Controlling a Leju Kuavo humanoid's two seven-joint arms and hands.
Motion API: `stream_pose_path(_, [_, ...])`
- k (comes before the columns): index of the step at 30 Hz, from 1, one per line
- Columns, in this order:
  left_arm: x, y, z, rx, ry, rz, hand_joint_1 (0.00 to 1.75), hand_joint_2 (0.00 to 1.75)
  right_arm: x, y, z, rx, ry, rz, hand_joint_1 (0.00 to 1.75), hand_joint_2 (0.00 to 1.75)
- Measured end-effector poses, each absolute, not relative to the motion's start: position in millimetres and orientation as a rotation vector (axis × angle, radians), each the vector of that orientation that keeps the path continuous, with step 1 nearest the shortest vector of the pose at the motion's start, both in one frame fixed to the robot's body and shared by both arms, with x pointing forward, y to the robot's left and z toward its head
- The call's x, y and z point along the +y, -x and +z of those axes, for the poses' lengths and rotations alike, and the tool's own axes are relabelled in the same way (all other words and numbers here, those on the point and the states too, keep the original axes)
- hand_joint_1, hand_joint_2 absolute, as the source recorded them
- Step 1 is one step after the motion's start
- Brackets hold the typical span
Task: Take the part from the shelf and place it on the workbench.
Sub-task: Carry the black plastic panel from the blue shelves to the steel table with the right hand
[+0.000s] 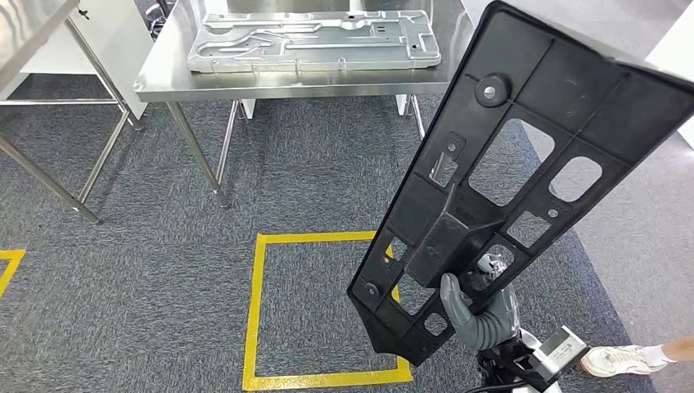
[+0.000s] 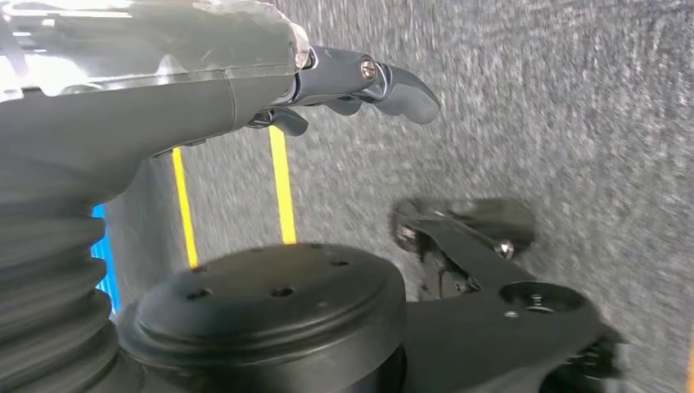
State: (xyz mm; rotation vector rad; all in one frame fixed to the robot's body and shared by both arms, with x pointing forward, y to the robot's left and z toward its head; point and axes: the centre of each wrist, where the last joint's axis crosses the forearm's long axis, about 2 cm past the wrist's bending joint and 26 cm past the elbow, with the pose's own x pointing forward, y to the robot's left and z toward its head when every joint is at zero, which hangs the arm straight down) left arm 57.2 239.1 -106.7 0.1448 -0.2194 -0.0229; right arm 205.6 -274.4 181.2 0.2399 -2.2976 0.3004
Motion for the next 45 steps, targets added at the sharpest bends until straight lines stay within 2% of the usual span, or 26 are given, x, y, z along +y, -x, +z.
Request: stream_pose_path(45, [236.2,-57.1,-106.7,-0.220,-0.078,0.063,0.00,1.75,-274.1,-210.2,181.0,-2.318,-0.265,0.308,1.75,1.75])
